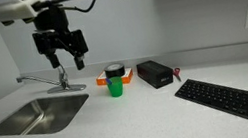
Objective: Take the pen out of the green cup
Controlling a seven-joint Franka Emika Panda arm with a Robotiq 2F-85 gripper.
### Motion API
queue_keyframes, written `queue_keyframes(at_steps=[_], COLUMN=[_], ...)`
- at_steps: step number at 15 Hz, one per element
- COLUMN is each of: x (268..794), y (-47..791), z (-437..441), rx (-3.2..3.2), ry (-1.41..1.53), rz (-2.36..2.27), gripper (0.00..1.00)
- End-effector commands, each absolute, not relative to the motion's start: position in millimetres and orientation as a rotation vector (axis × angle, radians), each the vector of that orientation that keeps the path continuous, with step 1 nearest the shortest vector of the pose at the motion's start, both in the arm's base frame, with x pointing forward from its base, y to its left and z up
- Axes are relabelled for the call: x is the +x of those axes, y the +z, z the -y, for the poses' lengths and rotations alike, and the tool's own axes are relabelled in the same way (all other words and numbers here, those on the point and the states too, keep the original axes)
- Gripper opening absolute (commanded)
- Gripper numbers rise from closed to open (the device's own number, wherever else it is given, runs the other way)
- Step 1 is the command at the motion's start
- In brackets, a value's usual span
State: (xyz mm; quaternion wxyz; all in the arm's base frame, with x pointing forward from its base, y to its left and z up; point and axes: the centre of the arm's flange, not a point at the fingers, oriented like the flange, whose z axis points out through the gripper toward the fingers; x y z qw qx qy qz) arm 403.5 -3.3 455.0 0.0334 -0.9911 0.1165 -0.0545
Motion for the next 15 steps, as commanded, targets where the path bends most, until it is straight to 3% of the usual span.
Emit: queue_keyframes(at_steps=[1,4,5,15], x=[479.1,506.2,475.3,510.4], y=[431.3,419.7,416.4,387.9], z=[21.0,35.3,30.3,29.9], rx=[-3.053,-3.038,-3.037,-3.032], ry=[-0.209,-0.194,-0.192,-0.249], rz=[-0.522,-0.63,-0.549,-0.682], gripper=[1.0,1.0,1.0,1.0])
